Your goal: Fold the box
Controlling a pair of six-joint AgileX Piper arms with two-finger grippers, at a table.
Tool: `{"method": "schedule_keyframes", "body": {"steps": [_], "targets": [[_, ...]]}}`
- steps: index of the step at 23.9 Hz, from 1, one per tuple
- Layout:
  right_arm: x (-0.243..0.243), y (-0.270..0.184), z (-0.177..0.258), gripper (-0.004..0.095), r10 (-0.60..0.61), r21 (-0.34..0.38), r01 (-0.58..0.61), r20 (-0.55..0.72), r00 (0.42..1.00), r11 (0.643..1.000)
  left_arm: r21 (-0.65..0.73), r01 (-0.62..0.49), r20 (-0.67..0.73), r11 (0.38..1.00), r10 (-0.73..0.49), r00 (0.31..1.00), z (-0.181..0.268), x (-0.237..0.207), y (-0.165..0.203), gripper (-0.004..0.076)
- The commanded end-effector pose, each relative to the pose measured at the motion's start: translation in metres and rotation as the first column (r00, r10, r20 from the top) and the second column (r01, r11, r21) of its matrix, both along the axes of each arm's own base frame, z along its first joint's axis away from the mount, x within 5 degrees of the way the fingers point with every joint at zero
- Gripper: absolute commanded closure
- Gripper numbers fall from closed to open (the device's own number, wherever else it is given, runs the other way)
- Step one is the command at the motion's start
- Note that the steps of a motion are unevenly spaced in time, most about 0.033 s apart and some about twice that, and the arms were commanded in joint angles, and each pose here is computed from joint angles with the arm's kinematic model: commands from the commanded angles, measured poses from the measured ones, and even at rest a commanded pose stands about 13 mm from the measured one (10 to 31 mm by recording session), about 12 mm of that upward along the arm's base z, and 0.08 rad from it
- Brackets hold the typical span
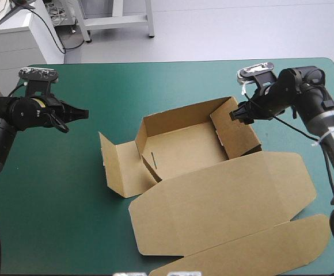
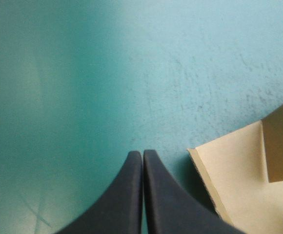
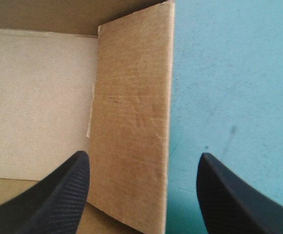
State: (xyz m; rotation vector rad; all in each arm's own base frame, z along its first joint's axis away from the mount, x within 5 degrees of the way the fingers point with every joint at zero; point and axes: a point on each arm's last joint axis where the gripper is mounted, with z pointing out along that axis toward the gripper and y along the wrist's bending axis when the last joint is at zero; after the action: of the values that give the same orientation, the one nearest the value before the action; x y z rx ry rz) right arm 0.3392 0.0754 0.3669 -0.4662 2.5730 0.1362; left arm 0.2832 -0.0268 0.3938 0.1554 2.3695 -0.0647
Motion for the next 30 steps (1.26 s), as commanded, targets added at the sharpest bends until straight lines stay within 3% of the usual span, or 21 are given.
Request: {"method": "schedule_keyframes", "body": {"steps": [1, 4, 9, 16, 25, 30], "targets": [[0.009, 0.004, 0.000, 0.0317, -0.002, 0.047, 0.001, 0.021, 1.000, 0.999, -0.054, 0.039, 0.111, 0.998, -0.033, 0.993, 0.023, -0.007, -0.004, 0.0732], [0.025, 0.006, -0.024, 0.0318, 0.002, 0.020, -0.001, -0.035, 0.999, 1.000, -0.065, 0.051, 0.111, 0.997, -0.043, 0.993, 0.023, -0.008, -0.005, 0.0732], [0.045, 0.005, -0.059, 0.0318, 0.082, -0.094, -0.090, -0.083, 0.993, 0.992, -0.064, 0.052, 0.096, 0.997, -0.045, 0.994, 0.022, -0.009, -0.006, 0.0732], [0.057, 0.005, -0.069, 0.0335, 0.080, -0.111, -0.084, -0.044, 0.996, 0.990, -0.065, 0.055, 0.065, 0.996, -0.050, 0.997, 0.020, -0.010, -0.006, 0.0732], [0.060, 0.006, -0.077, 0.0920, 0.081, -0.114, -0.088, -0.064, 0.995, 0.990, -0.063, 0.057, 0.034, 0.996, -0.055, 0.998, 0.018, -0.012, -0.006, 0.0732], [0.061, 0.006, -0.078, 0.0927, 0.041, -0.095, -0.047, -0.068, 0.997, 0.994, -0.060, 0.060, 0.033, 0.996, -0.058, 0.998, 0.018, -0.013, -0.006, 0.0732]]}}
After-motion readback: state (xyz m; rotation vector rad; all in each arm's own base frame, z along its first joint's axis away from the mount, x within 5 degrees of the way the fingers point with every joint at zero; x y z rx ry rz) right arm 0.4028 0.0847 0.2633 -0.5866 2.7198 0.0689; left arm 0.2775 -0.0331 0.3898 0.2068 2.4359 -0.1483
